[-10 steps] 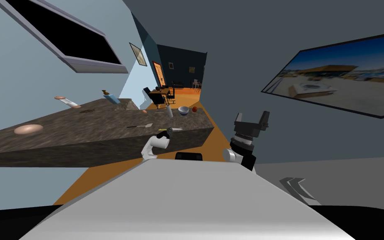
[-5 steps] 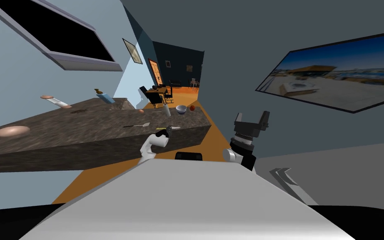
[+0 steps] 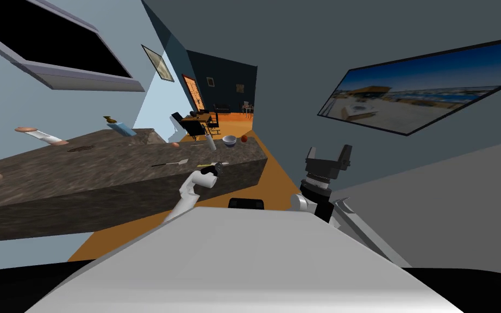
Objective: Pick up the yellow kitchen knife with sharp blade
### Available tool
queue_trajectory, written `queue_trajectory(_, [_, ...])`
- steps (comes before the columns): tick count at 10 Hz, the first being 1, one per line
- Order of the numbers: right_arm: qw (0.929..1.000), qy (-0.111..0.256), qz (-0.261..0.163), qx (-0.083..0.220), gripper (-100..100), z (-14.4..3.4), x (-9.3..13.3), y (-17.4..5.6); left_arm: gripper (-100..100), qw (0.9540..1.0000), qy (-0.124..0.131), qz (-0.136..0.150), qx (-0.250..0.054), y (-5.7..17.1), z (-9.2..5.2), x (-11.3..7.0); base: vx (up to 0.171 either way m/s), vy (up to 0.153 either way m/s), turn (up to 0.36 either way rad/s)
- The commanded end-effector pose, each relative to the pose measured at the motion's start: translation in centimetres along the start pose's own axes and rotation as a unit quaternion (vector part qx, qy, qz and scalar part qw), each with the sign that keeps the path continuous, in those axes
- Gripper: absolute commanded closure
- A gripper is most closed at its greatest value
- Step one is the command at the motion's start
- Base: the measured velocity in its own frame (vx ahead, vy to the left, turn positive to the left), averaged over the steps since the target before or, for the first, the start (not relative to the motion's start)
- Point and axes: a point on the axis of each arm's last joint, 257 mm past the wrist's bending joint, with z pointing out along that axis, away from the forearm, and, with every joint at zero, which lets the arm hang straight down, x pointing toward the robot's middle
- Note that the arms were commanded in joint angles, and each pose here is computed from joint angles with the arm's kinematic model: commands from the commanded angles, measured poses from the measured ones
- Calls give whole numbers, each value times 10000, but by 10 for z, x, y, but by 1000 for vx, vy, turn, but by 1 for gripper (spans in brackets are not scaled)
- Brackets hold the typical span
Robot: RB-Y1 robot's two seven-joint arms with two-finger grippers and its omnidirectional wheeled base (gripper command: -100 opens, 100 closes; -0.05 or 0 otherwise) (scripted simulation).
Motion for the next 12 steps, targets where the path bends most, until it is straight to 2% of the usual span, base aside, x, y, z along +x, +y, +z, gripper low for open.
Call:
queue_trajectory(1, [10000, 0, 0, 0, 0, 0, 0, 0, -100, 10000, 1, 40, -77, -4, 6, -11, -108, -98, -157])
queue_trajectory(4, [10000, 0, 0, 0, 0, 0, 0, 0, -100, 9997, -38, 93, -228, -6, 11, -29, -93, -69, -150])
queue_trajectory(6, [10000, 0, -1, 0, 0, 0, 0, 0, -100, 9990, -99, 79, -420, -6, 16, -49, -65, -50, -169])
queue_trajectory(7, [10000, 0, -1, 0, 0, 0, 0, 0, -100, 9990, -96, 89, -431, -6, 15, -51, -70, -40, -86])
queue_trajectory(10, [10000, 0, -1, 0, 0, 0, 0, 0, -100, 9964, -263, -30, -800, -4, 21, -89, -62, -50, -230])
queue_trajectory(11, [10000, 0, -1, 0, 0, 0, 0, 0, -100, 9963, -246, -32, -821, -4, 19, -92, -49, -37, -41])
queue_trajectory(12, [10000, 0, -2, 1, 0, 0, 0, 0, -100, 9948, -330, -98, -962, -2, 20, -107, -39, -26, -98])
